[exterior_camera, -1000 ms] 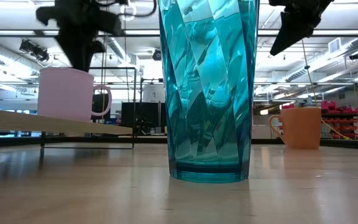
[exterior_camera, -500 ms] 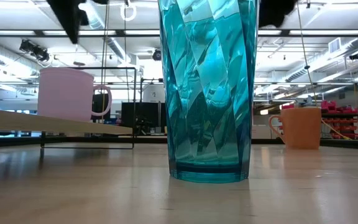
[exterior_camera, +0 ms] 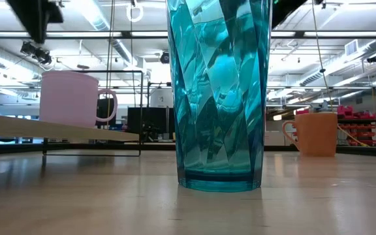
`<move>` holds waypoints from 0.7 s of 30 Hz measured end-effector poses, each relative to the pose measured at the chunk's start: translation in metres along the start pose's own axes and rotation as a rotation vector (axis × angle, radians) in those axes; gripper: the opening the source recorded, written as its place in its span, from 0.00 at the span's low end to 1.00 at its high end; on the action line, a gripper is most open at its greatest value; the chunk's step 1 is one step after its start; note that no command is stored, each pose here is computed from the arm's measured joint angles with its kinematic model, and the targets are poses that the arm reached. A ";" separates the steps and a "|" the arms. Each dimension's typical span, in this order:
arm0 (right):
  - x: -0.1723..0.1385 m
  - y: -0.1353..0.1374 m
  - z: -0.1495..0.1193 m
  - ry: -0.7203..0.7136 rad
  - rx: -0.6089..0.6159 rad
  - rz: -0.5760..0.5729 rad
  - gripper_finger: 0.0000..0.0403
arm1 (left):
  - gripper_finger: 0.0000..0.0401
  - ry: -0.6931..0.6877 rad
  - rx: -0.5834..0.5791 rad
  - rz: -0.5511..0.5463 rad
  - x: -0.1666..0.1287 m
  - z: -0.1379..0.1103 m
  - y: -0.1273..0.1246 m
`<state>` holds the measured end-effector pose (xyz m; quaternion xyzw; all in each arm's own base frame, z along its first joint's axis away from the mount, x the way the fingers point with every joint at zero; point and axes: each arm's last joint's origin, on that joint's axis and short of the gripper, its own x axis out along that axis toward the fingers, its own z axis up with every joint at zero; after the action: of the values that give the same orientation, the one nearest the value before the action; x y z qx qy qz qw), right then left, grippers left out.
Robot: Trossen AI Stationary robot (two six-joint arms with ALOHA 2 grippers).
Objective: Stack small to large cups/mugs on shelf
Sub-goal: Put the purple mug on the shelf
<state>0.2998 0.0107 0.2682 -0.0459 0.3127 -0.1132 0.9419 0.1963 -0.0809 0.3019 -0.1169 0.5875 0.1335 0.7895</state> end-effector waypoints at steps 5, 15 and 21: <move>0.017 0.000 -0.001 -0.008 -0.011 0.052 0.01 | 0.13 0.016 -0.063 0.065 0.028 -0.013 0.000; 0.034 0.004 0.011 -0.168 -0.015 0.166 0.00 | 0.09 0.002 -0.078 0.054 0.060 -0.022 0.000; 0.066 -0.004 0.017 -0.204 0.003 0.226 0.00 | 0.07 -0.028 -0.092 0.073 0.061 -0.021 0.001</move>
<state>0.3605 -0.0085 0.2443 -0.0200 0.2184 -0.0017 0.9756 0.1936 -0.0831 0.2377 -0.1295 0.5734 0.1909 0.7861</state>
